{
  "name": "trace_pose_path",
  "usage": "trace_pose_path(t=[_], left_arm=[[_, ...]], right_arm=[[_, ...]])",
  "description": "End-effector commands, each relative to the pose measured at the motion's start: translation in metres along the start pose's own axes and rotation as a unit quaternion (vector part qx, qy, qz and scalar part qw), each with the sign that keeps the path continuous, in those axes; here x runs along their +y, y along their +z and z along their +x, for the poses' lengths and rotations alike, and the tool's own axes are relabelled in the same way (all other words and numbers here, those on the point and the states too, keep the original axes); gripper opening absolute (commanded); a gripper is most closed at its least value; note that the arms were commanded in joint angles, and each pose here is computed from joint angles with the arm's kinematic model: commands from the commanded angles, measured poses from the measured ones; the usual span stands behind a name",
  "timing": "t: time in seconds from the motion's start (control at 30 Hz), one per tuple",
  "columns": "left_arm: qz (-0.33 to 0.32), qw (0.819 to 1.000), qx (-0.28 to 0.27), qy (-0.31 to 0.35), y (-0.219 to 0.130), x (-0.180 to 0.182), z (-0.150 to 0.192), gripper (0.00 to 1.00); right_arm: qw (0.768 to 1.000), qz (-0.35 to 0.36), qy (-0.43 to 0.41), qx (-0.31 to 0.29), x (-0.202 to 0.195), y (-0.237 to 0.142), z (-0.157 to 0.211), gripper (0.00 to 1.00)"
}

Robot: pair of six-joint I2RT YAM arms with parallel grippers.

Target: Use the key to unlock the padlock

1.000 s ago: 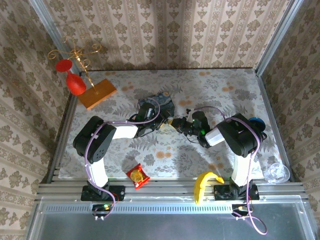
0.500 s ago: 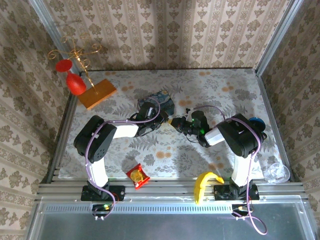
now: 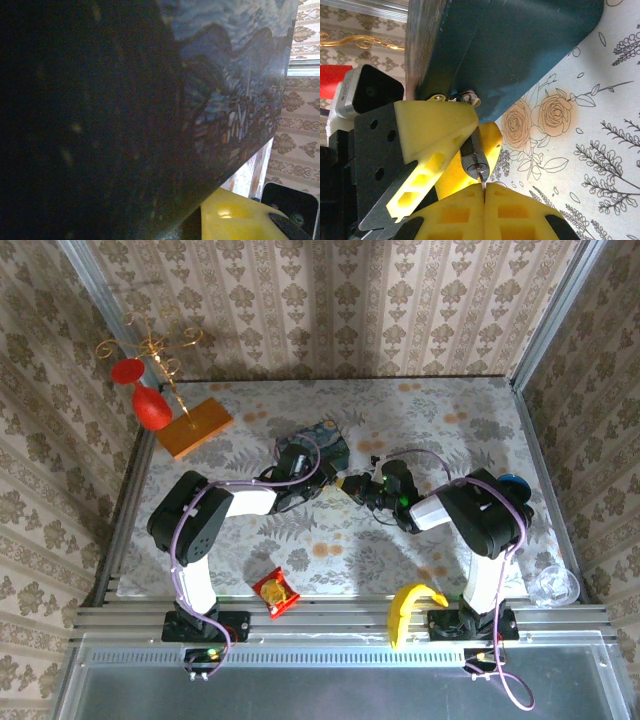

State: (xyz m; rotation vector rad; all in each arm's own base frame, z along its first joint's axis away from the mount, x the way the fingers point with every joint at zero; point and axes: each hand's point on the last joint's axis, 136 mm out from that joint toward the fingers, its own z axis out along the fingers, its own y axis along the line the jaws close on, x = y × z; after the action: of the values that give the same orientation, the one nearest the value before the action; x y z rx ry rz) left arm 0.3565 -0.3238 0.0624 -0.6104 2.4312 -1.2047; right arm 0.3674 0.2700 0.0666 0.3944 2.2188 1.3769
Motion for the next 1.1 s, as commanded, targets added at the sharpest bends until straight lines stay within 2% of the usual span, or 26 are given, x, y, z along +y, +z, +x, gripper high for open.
trace_pose_path(t=[0.0, 0.17, 0.37, 0.57, 0.87, 1.07], left_arm=[[-0.039, 0.997, 0.058, -0.029, 0.004, 0.033, 0.028, 0.00], [-0.013, 0.998, 0.059, -0.006, 0.005, 0.022, 0.030, 0.00], [0.016, 0.998, 0.055, 0.000, 0.005, 0.012, 0.030, 0.00], [0.028, 0.998, 0.052, -0.001, 0.005, 0.008, 0.031, 0.00], [0.044, 0.998, 0.046, -0.003, 0.007, 0.003, 0.030, 0.00], [0.050, 0.998, 0.046, -0.003, 0.009, 0.001, 0.031, 0.00]], right_arm=[[0.999, 0.005, -0.034, -0.013, 0.016, -0.002, -0.007, 0.00], [0.999, -0.024, -0.004, -0.030, 0.022, 0.000, -0.014, 0.00], [0.985, -0.114, 0.120, -0.054, 0.024, 0.008, -0.026, 0.00], [0.976, -0.108, 0.178, -0.064, 0.017, 0.012, -0.025, 0.00], [0.948, -0.110, 0.286, -0.084, 0.012, 0.009, -0.030, 0.00], [0.934, -0.112, 0.321, -0.106, 0.011, 0.011, -0.032, 0.00]])
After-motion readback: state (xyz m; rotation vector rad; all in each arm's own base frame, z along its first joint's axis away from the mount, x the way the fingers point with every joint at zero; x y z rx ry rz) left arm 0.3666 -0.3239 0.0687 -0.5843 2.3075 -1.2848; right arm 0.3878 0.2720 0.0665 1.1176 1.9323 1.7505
